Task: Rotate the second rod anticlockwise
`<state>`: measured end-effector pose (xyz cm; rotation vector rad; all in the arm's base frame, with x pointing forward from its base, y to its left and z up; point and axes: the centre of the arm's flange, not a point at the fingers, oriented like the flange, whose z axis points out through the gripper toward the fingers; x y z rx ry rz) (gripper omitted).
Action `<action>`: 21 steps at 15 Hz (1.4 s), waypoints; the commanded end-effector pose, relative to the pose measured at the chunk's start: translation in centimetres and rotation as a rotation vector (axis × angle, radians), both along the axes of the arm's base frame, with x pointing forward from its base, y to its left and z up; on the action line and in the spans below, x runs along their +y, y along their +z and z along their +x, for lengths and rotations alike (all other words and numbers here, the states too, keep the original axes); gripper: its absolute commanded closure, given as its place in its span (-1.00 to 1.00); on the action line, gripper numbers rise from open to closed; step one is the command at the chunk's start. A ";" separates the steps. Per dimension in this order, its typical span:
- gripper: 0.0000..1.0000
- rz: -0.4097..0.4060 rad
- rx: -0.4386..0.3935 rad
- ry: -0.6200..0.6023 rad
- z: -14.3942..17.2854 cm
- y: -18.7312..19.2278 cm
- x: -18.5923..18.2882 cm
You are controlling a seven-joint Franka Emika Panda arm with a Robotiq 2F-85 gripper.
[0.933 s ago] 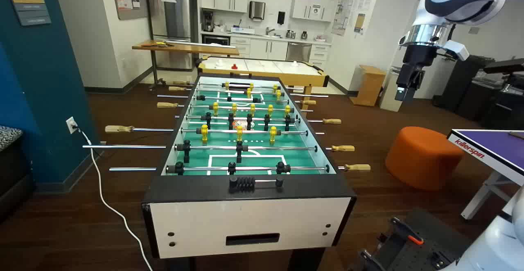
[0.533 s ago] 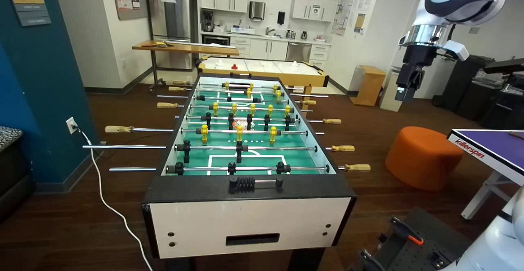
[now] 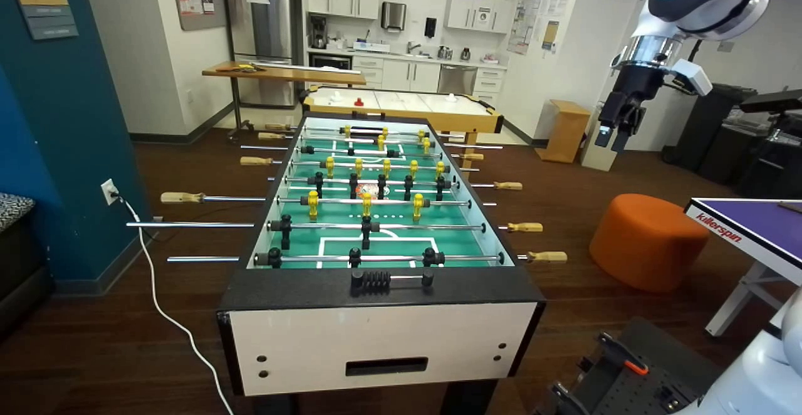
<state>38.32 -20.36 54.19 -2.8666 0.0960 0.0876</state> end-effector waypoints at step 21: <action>-1.00 0.451 0.233 -0.667 7.7 -19.4 -24.5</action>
